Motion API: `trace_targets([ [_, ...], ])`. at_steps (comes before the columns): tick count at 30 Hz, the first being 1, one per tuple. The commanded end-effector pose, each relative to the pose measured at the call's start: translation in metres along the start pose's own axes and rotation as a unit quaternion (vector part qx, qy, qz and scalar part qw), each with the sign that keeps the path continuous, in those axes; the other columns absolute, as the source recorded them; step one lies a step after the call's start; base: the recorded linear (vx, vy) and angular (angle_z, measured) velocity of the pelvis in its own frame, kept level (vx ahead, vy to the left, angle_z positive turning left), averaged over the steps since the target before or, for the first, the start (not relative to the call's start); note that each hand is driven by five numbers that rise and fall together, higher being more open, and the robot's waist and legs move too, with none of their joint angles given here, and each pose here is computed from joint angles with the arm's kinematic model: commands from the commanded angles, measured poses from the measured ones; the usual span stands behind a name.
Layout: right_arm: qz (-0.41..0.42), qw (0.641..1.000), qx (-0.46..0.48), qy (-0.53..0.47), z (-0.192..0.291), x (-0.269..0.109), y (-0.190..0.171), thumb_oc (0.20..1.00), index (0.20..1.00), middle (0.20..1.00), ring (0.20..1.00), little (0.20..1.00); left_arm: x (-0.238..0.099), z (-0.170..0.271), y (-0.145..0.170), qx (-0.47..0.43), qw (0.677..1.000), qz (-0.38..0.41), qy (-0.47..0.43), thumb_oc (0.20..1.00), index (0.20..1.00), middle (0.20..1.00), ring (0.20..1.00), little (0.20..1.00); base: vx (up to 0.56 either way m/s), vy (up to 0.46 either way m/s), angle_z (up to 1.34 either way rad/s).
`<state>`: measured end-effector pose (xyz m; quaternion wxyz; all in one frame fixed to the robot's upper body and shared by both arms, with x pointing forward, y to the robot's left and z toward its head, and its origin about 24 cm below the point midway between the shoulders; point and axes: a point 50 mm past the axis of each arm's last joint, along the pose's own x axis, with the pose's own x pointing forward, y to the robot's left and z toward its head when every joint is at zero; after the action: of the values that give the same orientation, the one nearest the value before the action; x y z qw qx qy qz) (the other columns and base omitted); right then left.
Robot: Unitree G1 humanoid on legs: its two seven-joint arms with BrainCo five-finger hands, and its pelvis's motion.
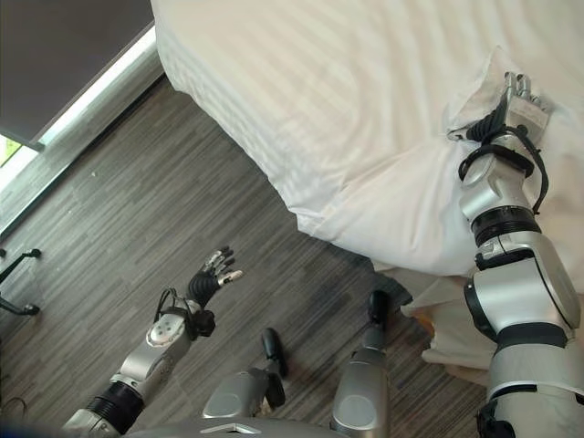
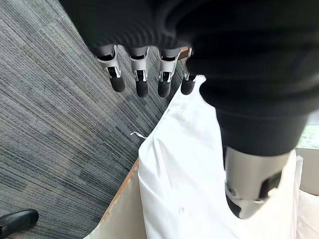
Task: Making the bed.
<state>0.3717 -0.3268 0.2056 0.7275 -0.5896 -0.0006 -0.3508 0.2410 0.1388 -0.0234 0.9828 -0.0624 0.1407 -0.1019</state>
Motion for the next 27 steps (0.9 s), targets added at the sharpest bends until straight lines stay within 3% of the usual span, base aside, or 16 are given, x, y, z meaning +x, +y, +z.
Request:
trace_targets([
  [1, -0.006, 0.999, 0.041, 0.004, 0.001, -0.012, 0.013, 0.2, 0.2, 0.2, 0.2, 0.2, -0.002, -0.002, -0.008, -0.026, 0.999, -0.023, -0.004, 1.0, 1.0, 1.0, 1.0, 1.0, 0.06, 0.009, -0.03],
  [5, 0.047, 0.993, 0.106, 0.037, -0.014, -0.05, 0.054, 0.2, 0.2, 0.2, 0.2, 0.2, -0.006, -0.012, -0.012, -0.03, 0.999, -0.031, 0.021, 1.0, 1.0, 1.0, 1.0, 1.0, 0.01, 0.002, 0.0],
  [7, 0.079, 0.987, 0.132, 0.051, -0.024, -0.078, 0.076, 0.2, 0.2, 0.2, 0.2, 0.2, -0.005, -0.015, -0.013, -0.033, 0.999, -0.03, 0.027, 1.0, 1.0, 1.0, 1.0, 1.0, 0.05, 0.036, -0.04],
  [8, 0.109, 0.981, 0.145, 0.07, -0.04, -0.11, 0.094, 0.2, 0.2, 0.2, 0.2, 0.2, -0.006, -0.018, -0.013, -0.032, 0.999, -0.027, 0.034, 1.0, 1.0, 1.0, 1.0, 1.0, 0.05, 0.057, 0.01],
  [15, 0.16, 0.962, 0.196, 0.098, -0.067, -0.183, 0.111, 0.2, 0.2, 0.2, 0.2, 0.2, -0.005, -0.025, -0.015, -0.034, 0.998, -0.018, 0.046, 1.0, 1.0, 1.0, 1.0, 1.0, 0.0, 0.091, -0.07],
  [23, 0.157, 0.957, 0.206, 0.131, -0.092, -0.231, 0.098, 0.2, 0.2, 0.2, 0.2, 0.2, -0.001, -0.031, -0.026, -0.053, 0.996, -0.026, 0.063, 1.0, 1.0, 1.0, 1.0, 1.0, -0.04, 0.092, -0.25],
  [24, 0.165, 0.953, 0.211, 0.138, -0.092, -0.238, 0.1, 0.395, 0.395, 0.395, 0.395, 0.395, -0.001, -0.032, -0.027, -0.051, 0.996, -0.026, 0.065, 1.0, 1.0, 1.0, 1.0, 1.0, -0.09, 0.104, -0.35],
  [25, 0.174, 0.949, 0.214, 0.153, -0.096, -0.246, 0.103, 1.0, 1.0, 1.0, 1.0, 1.0, 0.001, -0.032, -0.029, -0.051, 0.996, -0.028, 0.067, 1.0, 1.0, 1.0, 1.0, 1.0, -0.1, 0.067, -0.41],
  [27, 0.192, 0.941, 0.211, 0.183, -0.105, -0.26, 0.109, 1.0, 1.0, 1.0, 1.0, 1.0, 0.002, -0.033, -0.031, -0.047, 0.996, -0.032, 0.071, 1.0, 1.0, 1.0, 1.0, 1.0, -0.15, 0.126, -0.69],
])
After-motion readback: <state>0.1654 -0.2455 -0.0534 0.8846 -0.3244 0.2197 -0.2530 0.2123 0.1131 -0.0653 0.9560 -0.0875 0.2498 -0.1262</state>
